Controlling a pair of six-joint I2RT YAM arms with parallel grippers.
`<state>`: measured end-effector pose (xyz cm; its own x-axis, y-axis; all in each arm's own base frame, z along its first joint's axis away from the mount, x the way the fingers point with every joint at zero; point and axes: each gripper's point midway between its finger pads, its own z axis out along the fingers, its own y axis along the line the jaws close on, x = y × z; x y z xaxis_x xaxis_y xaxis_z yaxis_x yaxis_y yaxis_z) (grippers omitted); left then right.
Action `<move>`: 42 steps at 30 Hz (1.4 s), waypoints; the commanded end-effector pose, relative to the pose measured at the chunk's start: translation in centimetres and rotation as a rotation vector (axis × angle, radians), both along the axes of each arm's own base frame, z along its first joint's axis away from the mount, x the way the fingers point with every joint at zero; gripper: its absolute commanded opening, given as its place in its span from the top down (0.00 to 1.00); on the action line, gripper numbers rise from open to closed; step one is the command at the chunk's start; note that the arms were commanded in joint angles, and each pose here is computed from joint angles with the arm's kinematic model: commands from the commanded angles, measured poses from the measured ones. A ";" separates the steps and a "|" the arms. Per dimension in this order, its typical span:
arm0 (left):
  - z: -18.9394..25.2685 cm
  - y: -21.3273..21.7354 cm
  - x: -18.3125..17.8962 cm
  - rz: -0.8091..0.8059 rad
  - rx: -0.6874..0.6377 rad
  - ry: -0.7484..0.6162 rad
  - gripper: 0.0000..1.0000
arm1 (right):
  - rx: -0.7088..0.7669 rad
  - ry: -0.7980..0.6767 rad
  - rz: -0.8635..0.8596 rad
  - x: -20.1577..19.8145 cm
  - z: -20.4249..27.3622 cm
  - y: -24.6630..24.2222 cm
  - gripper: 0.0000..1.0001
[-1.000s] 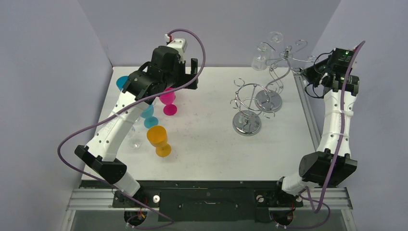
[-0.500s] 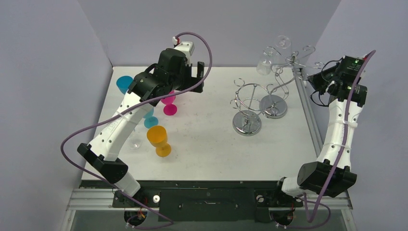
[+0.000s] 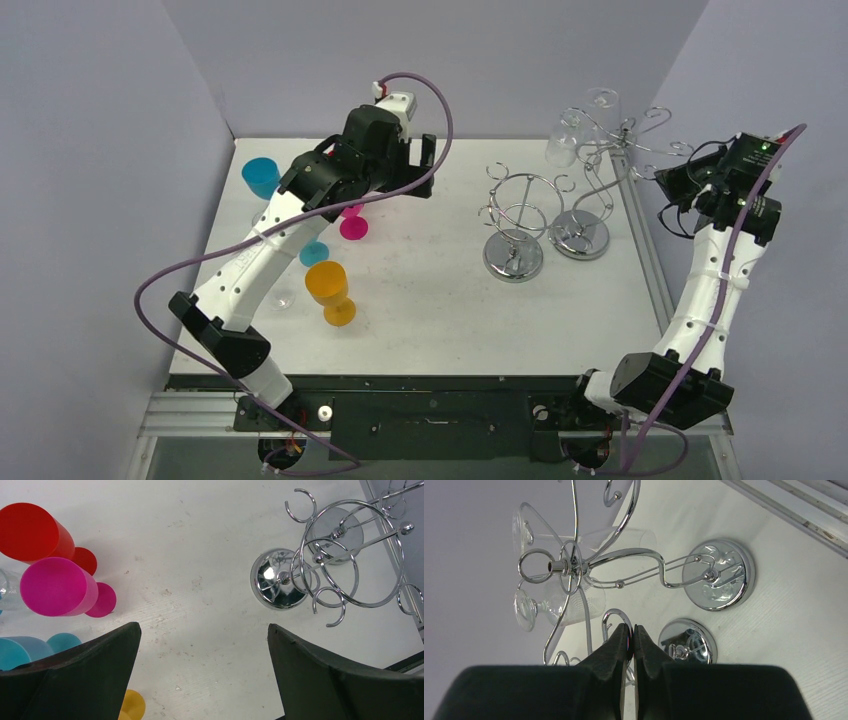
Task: Take the wine glass off the wine glass rack
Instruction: Move the wine rack to the center of the board.
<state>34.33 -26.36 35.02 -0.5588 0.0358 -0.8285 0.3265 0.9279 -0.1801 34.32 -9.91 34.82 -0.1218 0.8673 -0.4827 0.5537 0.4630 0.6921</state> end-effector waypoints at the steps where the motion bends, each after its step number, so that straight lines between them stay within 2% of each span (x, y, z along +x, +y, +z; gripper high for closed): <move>1: 2.2 -1.2 0.5 -0.004 -0.062 -0.053 0.04 | -0.079 -0.162 -0.016 -1.1 5.0 -0.6 1.00; 15: 1.5 -2.1 0.5 -0.028 -0.066 -0.042 0.04 | -0.089 -0.111 -0.021 -2.4 3.2 -1.2 0.99; 22: 1.5 -2.1 0.1 -0.046 -0.069 -0.044 0.04 | -0.101 -0.095 -0.026 -3.0 3.1 -1.1 0.76; 28: 1.5 -2.1 -0.2 -0.065 -0.069 -0.047 0.04 | -0.115 -0.081 -0.041 -3.9 2.9 -1.1 0.44; 34: 1.5 -2.0 -0.6 -0.077 -0.075 -0.048 0.04 | -0.134 -0.083 -0.040 -5.1 3.3 -0.5 0.33; 42: 1.2 -1.4 -1.4 -0.084 -0.071 -0.046 0.04 | -0.178 -0.123 -0.005 -7.4 5.8 1.3 0.30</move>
<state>33.67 -28.02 32.67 -0.5920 0.0669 -0.8032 0.3750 0.9050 -0.2010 28.65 -9.45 37.30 -0.0825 0.8136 -0.5755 0.5245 0.5265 0.6691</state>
